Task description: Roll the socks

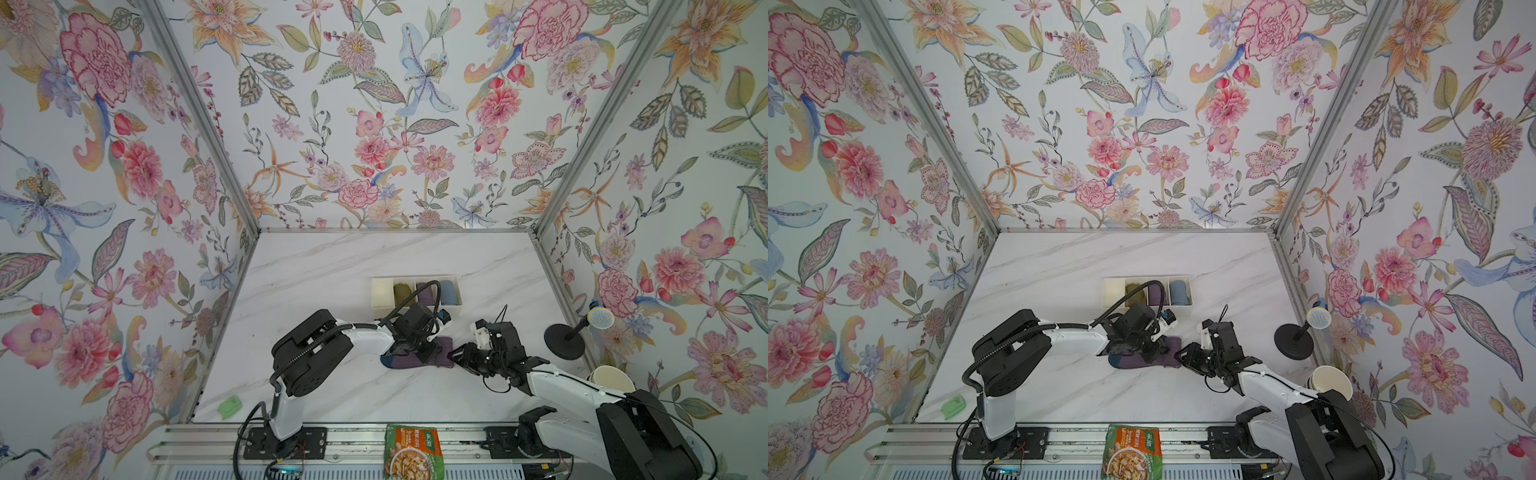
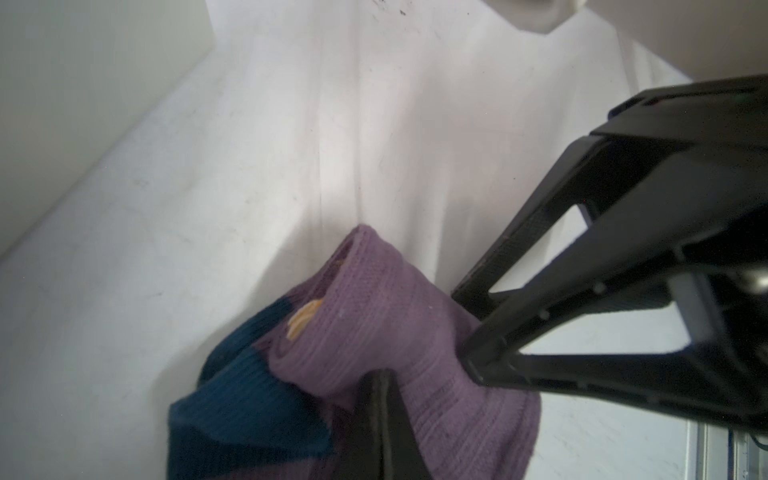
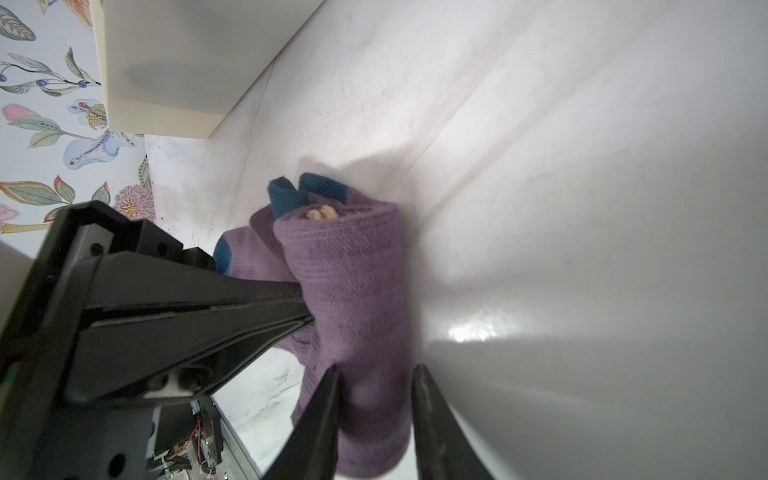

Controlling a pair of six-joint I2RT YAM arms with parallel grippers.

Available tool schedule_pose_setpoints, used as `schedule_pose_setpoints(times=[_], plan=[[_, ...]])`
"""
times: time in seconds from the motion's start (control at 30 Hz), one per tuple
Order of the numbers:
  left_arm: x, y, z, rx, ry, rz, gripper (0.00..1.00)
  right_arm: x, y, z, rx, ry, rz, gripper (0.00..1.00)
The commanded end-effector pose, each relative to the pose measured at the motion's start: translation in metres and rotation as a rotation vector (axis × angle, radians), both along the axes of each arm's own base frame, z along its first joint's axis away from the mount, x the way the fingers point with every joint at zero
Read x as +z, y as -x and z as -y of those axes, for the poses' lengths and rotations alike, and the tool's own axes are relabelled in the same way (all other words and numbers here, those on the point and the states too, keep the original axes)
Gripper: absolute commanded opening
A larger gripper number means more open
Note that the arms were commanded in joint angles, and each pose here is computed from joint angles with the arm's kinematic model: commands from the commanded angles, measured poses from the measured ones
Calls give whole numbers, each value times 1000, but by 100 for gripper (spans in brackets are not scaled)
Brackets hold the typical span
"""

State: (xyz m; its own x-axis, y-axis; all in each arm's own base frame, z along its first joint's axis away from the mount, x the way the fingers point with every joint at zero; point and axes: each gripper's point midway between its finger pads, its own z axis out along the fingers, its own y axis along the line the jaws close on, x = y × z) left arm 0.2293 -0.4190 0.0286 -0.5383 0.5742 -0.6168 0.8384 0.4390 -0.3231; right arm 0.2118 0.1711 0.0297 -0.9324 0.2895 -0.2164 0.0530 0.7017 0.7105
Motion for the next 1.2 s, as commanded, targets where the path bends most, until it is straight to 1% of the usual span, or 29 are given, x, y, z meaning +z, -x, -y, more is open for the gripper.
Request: schedule_pose_setpoints(times=[0.0, 0.47, 0.8, 0.87, 1.07, 1.17], plan=[[-24, 19, -16, -10, -70, -81, 0, -4, -1, -1, -4, -18, -3, 31], [-26, 21, -22, -1, -60, -100, 0, -17, -3, -5, -9, -36, -27, 32], [-27, 22, -22, 0, -52, -109, 0, -17, -6, -13, 5, -57, -21, 32], [-27, 21, -22, 1, -48, -108, 0, -16, -6, -14, 9, -63, -19, 28], [-24, 20, -23, 7, -38, -105, 0, -17, -5, -15, 25, -44, -13, 8], [-18, 18, -25, 11, -29, -101, 0, -17, -4, -13, 28, -23, -9, 4]])
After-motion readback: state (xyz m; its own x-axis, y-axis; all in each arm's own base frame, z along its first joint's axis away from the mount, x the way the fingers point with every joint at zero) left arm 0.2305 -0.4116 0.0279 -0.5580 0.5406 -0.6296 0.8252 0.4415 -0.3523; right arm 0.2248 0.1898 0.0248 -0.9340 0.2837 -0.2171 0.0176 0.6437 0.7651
